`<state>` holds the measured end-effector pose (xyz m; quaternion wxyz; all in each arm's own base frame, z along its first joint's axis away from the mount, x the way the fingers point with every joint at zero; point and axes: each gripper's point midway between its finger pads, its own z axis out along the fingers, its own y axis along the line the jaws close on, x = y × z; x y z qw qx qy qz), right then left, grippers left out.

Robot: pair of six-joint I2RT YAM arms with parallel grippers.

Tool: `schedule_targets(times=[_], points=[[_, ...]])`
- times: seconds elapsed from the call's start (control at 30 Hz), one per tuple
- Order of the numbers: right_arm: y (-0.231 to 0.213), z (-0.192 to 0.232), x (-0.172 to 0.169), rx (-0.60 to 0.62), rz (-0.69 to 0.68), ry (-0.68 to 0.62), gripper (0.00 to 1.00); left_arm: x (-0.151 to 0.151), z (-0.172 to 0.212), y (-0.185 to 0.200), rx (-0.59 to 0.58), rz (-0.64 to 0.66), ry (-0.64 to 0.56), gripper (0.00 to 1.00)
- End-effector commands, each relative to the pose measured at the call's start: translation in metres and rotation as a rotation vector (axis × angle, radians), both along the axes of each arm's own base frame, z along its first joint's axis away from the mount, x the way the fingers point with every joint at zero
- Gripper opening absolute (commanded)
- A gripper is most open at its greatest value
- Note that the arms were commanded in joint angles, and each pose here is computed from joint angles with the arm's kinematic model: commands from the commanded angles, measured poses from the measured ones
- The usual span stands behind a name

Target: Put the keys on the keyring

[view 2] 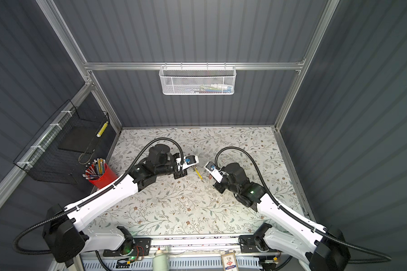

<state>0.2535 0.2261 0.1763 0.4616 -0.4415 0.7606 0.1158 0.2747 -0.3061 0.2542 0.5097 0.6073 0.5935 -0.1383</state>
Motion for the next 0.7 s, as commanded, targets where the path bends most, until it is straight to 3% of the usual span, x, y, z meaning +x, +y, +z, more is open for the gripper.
schedule_targets(times=[0.0, 0.37, 0.53, 0.6, 0.67], points=[[0.006, -0.03, -0.013, -0.039, 0.074, 0.103, 0.0, -0.008, 0.019, 0.004, -0.095, -0.01, -0.02, 0.0], [0.017, -0.087, 0.004, -0.175, 0.092, 0.255, 0.01, -0.032, 0.024, -0.001, -0.177, -0.124, -0.021, 0.0], [0.012, -0.07, 0.02, -0.099, 0.055, 0.281, 0.35, -0.04, 0.029, -0.004, -0.199, -0.173, -0.014, 0.0], [0.007, -0.048, 0.024, -0.019, 0.058, 0.227, 0.38, -0.043, 0.031, -0.005, -0.211, -0.197, -0.01, 0.0], [0.007, -0.013, 0.016, 0.095, 0.154, 0.125, 0.38, -0.047, 0.033, -0.007, -0.222, -0.226, -0.001, 0.0]])
